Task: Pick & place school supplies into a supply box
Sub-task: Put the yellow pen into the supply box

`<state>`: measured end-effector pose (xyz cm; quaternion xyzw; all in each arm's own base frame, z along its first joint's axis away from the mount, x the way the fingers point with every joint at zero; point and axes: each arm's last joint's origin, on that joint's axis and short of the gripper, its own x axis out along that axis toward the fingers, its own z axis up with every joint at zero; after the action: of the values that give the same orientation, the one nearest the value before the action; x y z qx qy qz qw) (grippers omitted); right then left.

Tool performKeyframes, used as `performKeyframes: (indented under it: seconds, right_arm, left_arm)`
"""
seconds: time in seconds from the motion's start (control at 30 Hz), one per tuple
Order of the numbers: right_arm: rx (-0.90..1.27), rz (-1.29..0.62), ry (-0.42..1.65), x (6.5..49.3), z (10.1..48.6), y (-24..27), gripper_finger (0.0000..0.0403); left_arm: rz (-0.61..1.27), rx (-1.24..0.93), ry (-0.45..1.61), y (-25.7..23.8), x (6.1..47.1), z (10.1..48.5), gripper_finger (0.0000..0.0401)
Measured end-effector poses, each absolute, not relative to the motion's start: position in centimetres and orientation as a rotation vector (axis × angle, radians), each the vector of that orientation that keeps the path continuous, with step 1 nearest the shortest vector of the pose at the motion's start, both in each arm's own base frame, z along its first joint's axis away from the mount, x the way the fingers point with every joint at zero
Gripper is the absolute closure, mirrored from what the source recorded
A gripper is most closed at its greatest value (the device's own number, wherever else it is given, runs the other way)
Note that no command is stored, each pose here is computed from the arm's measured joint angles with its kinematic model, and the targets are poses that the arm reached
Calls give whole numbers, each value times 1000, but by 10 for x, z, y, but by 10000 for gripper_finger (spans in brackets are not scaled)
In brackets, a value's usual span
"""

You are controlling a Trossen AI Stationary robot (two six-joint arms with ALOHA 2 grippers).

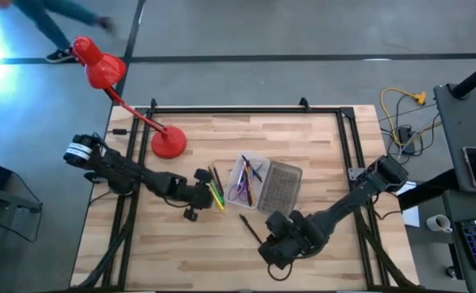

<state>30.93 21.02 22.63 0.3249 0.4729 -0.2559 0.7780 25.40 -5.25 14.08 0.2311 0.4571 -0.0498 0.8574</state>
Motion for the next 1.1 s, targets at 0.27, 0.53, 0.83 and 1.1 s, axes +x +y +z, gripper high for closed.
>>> performKeyframes:
  seconds: [0.27, 0.53, 0.83, 1.1]
  right_arm:
    - [692, -555, 1028, 309, 225, 210, 284]
    - [686, -556, 1032, 308, 224, 209, 287]
    - [679, -566, 1039, 307, 223, 209, 287]
    - [677, -574, 1044, 306, 222, 208, 284]
  left_arm:
    - [-232, 503, 979, -48, 255, 137, 308]
    - [-193, 507, 959, -39, 267, 145, 308]
    - [-250, 519, 985, -36, 277, 143, 308]
    - [-301, 496, 1036, -35, 274, 137, 309]
